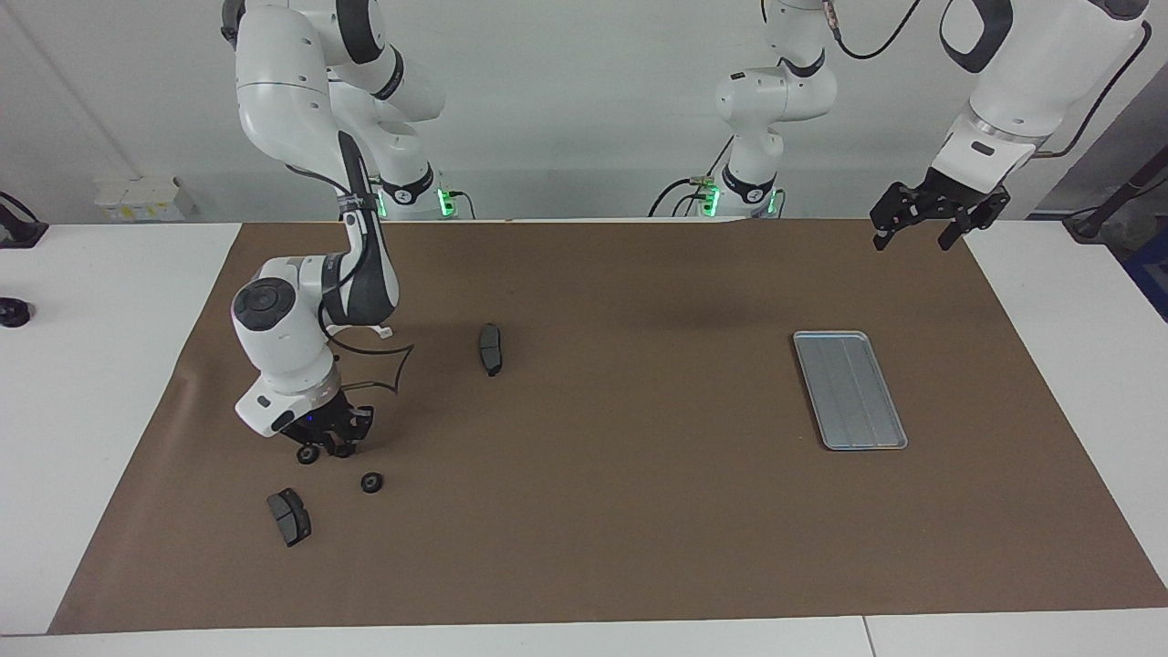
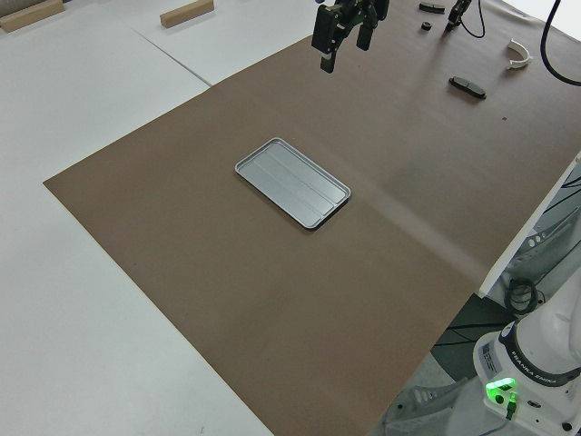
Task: Pick bearing gear from pile to tray
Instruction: 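Reach the right gripper to the pile and grasp a black gear, then carry the gear with the right gripper while the left gripper reaches over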
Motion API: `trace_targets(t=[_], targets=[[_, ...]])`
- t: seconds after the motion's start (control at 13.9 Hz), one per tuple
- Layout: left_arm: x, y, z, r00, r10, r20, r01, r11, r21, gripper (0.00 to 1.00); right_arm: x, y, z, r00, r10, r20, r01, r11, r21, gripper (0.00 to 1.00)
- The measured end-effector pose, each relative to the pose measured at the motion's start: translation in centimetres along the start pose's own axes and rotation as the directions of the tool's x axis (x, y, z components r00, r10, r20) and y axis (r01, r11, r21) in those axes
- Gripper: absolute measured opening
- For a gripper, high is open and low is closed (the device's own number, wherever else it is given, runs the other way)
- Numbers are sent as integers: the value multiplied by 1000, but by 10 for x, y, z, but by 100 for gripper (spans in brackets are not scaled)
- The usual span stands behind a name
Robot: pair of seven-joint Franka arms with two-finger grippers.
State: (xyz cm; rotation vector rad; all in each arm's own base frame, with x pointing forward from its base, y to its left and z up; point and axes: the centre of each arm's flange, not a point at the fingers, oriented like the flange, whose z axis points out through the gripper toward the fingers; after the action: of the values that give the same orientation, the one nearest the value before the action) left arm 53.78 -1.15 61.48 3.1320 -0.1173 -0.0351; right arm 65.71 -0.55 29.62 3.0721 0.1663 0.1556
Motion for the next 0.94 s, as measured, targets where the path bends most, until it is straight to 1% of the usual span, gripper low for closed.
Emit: trace_targets(t=[0.07,0.14,0.22,0.29,0.72,0.94], targets=[[0,0,0,1000,0,0,0,1000,0,100,0,0,0,1000,0,0,0,1000,0,30],[0,0,0,1000,0,0,0,1000,0,100,0,0,0,1000,0,0,0,1000,0,27],[0,0,0,1000,0,0,0,1000,0,100,0,0,0,1000,0,0,0,1000,0,26],[0,0,0,1000,0,0,0,1000,0,100,0,0,0,1000,2,-1,-2,1000,0,24],[0,0,0,1000,0,0,0,1000,0,100,0,0,-1,1000,8,-1,-8,1000,0,24],[0,0,0,1000,0,0,0,1000,0,100,6,-1,-8,1000,7,-18,-7,1000,-1,24]])
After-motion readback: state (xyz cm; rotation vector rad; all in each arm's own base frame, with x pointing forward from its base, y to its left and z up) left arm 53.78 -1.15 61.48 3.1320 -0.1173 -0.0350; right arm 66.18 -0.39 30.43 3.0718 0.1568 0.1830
